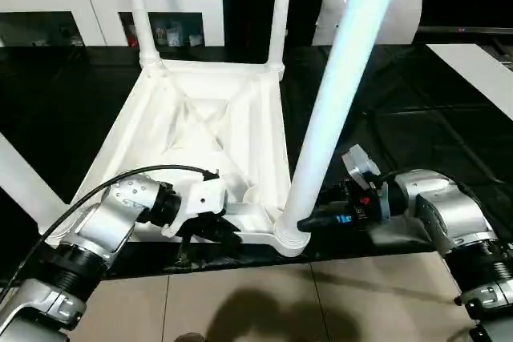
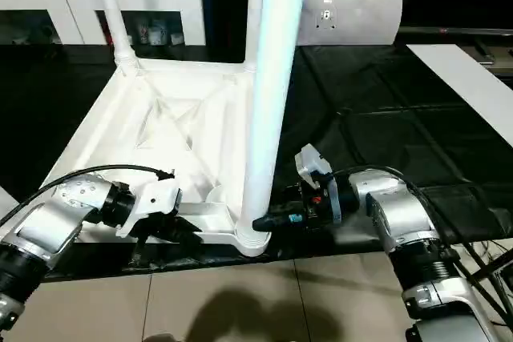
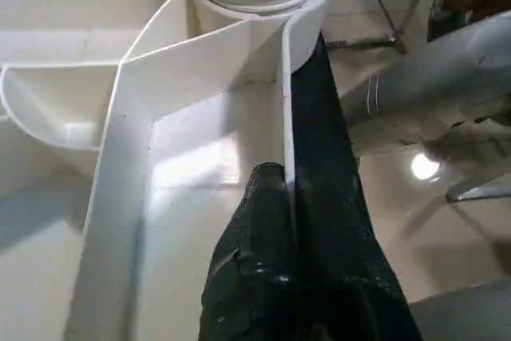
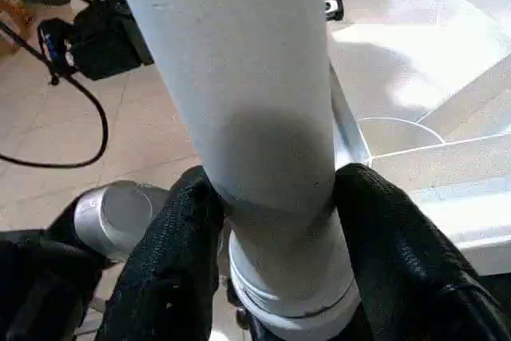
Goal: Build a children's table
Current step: Rotate leg to tighten
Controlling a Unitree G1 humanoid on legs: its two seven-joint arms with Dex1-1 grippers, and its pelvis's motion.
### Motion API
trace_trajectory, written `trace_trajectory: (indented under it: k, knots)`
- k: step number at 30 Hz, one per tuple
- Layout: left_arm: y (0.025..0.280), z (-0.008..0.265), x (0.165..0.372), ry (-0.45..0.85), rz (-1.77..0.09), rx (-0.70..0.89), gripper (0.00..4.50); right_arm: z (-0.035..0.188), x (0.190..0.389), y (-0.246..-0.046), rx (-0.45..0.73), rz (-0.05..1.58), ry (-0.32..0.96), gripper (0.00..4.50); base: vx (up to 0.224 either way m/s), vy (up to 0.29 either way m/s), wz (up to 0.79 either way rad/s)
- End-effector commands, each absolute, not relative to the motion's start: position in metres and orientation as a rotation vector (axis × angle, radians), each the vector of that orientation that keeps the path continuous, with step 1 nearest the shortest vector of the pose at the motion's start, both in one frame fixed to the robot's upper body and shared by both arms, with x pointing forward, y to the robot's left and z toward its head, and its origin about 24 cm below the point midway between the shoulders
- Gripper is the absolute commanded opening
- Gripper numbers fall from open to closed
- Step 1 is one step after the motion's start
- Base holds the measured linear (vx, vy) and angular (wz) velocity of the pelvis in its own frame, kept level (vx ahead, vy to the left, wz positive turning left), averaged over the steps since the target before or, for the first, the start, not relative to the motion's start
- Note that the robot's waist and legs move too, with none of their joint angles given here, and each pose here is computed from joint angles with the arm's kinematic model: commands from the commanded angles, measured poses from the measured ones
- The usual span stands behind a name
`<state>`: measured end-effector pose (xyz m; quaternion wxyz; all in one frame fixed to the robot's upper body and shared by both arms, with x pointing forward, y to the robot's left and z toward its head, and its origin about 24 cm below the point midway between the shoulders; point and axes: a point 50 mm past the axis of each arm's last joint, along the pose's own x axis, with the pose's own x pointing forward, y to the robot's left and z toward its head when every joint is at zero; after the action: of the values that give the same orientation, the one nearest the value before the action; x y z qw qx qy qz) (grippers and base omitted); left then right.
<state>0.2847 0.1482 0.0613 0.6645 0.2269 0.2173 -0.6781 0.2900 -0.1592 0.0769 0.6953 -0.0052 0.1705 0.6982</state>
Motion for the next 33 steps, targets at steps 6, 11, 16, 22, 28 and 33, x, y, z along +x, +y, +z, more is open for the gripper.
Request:
trace_trajectory:
  k: [6, 11, 16, 22, 28, 33]
  knots:
    - [0.122, 0.078, 0.308, 0.431, -1.336, 0.424, 0.00, 0.074, 0.285, -0.131, 0.123, 1.441, 0.304, 1.91, 0.000, 0.000, 0.00]
    - [0.099, 0.083, 0.323, 0.404, -1.177, 0.359, 0.00, 0.072, 0.306, -0.107, 0.226, 1.101, 0.247, 1.91, 0.000, 0.000, 0.00]
    - [0.079, 0.087, 0.340, 0.360, -0.970, 0.326, 0.00, 0.071, 0.320, -0.088, 0.230, 0.802, 0.225, 1.91, 0.000, 0.000, 0.00]
    - [0.066, 0.086, 0.340, 0.339, -0.917, 0.320, 0.00, 0.073, 0.330, -0.087, 0.298, 0.623, 0.156, 2.26, 0.000, 0.000, 0.00]
    - [0.074, 0.084, 0.335, 0.331, -0.967, 0.352, 0.00, 0.072, 0.324, -0.107, 0.274, 0.623, 0.130, 2.81, 0.000, 0.000, 0.00]
    - [0.087, 0.079, 0.328, 0.338, -1.040, 0.373, 0.00, 0.074, 0.319, -0.134, 0.203, 0.690, 0.117, 3.16, 0.000, 0.000, 0.00]
